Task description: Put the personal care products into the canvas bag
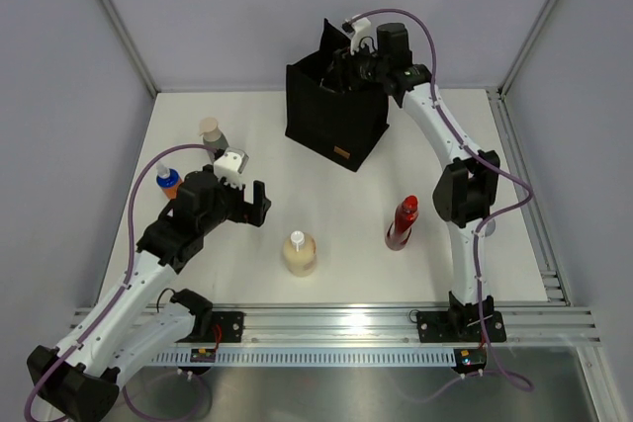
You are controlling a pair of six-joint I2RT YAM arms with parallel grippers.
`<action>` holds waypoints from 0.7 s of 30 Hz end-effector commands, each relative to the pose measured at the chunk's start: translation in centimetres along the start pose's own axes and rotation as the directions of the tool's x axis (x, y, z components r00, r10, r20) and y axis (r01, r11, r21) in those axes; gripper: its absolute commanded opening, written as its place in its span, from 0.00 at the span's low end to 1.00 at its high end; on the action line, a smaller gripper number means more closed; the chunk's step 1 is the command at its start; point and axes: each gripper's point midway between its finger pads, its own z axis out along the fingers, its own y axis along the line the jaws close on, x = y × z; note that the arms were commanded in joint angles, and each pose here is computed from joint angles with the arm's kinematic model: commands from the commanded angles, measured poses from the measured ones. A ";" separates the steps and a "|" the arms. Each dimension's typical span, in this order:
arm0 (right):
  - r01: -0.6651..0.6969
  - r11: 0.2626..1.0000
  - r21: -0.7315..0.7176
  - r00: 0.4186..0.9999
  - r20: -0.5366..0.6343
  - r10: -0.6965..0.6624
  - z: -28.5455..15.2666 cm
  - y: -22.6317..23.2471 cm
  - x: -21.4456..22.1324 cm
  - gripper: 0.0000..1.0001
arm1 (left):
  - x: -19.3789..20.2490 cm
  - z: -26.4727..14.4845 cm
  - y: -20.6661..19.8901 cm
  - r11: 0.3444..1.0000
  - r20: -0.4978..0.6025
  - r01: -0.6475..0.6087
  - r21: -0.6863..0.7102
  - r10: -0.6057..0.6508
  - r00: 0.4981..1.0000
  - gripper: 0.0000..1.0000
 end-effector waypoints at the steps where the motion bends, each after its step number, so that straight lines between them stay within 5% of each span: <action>1: 0.122 0.991 -0.050 0.991 0.065 -0.118 -2.3 3.6 -3.7 0.00 | -1.7 -0.3 -0.8 0.999 0.066 -0.020 0.044 0.017 0.998 0.99; 5: 0.111 0.992 -0.066 0.994 -0.016 -0.112 -1.2 3.2 -0.9 0.03 | -1.6 -0.4 -1.1 0.998 0.067 -0.021 0.061 0.017 0.998 0.99; 15: 0.113 0.992 -0.056 0.992 -0.056 -0.116 0.1 2.2 0.6 0.56 | -1.7 -0.4 -1.4 0.996 0.068 -0.023 0.081 0.017 0.998 0.99; 21: 0.103 0.993 -0.061 0.992 -0.068 -0.107 0.0 2.4 1.1 0.64 | -1.6 -0.4 -1.6 0.996 0.066 -0.023 0.088 0.018 0.998 0.99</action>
